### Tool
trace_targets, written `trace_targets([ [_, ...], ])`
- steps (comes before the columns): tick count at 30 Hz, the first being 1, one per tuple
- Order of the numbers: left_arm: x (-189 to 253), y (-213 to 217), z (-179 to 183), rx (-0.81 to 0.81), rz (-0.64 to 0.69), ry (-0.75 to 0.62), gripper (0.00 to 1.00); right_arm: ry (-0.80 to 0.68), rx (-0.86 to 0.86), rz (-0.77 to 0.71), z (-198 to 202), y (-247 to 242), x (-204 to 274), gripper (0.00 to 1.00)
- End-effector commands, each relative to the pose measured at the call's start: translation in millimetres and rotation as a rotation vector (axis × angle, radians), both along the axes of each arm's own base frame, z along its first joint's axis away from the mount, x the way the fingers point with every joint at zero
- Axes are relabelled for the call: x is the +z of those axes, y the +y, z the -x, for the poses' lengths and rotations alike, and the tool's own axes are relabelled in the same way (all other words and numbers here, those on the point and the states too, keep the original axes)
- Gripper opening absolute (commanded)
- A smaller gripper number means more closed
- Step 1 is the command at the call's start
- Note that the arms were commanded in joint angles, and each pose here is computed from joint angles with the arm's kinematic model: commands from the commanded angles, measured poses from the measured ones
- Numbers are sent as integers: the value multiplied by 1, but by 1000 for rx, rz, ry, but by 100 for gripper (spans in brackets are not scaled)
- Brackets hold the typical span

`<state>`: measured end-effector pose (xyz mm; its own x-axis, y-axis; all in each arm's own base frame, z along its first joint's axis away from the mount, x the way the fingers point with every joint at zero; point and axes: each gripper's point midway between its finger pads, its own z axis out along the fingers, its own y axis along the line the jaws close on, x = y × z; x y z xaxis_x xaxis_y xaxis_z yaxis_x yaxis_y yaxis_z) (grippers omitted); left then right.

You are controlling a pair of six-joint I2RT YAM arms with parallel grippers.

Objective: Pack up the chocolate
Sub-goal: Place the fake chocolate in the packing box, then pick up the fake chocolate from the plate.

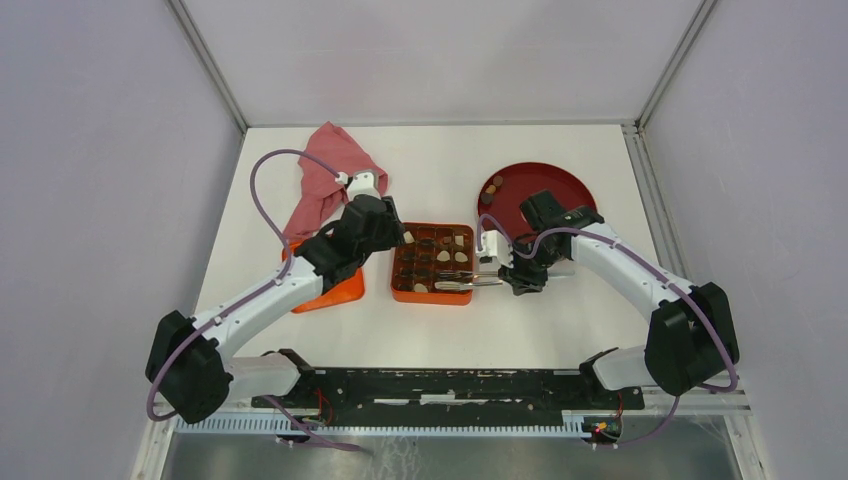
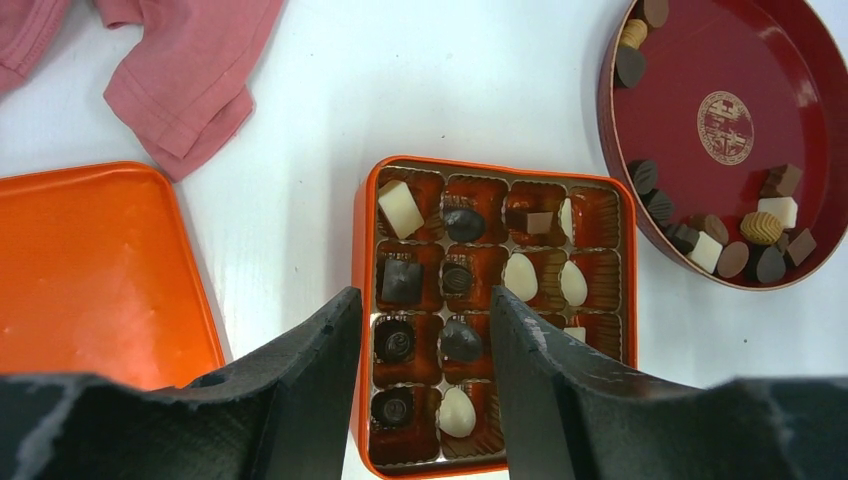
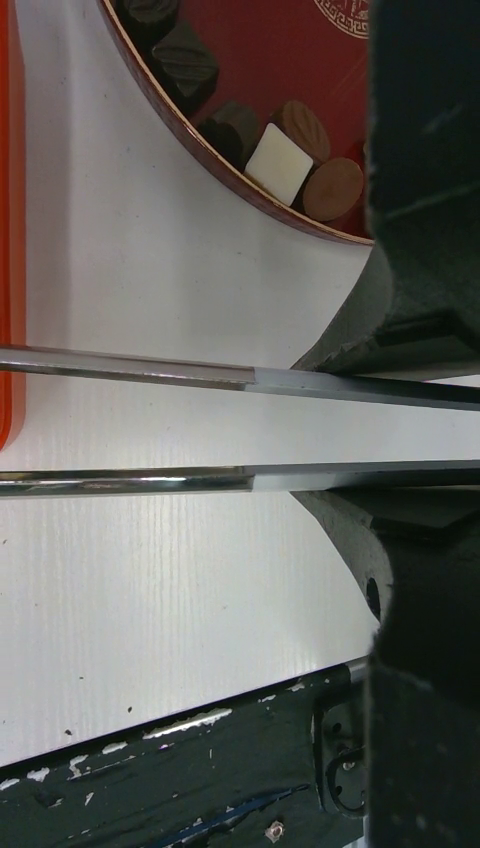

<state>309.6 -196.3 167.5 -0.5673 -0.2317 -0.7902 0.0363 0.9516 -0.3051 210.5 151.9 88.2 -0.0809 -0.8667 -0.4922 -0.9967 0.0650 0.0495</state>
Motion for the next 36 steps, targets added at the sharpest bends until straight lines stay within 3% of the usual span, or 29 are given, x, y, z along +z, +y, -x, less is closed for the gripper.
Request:
trace_targets([
  [1,15,4,0,39,49,-31,57,-5,-13,-34,-4,8,4,39],
  [11,30,3,-1,35,69,-60,57,-3,-12,-44,-2,10,7,42],
  [19,47,0,2,30,141,-94,59,-42,-67,-134,-20,21,35,40],
  [24,67,-7,7,26,287,-147,79,-62,-194,-228,-53,13,61,40],
  [29,87,-11,11,32,429,-194,98,-124,-380,-243,-95,-27,72,40],
  [36,80,-19,11,32,451,-145,100,-185,-603,-81,-135,-87,49,40],
])
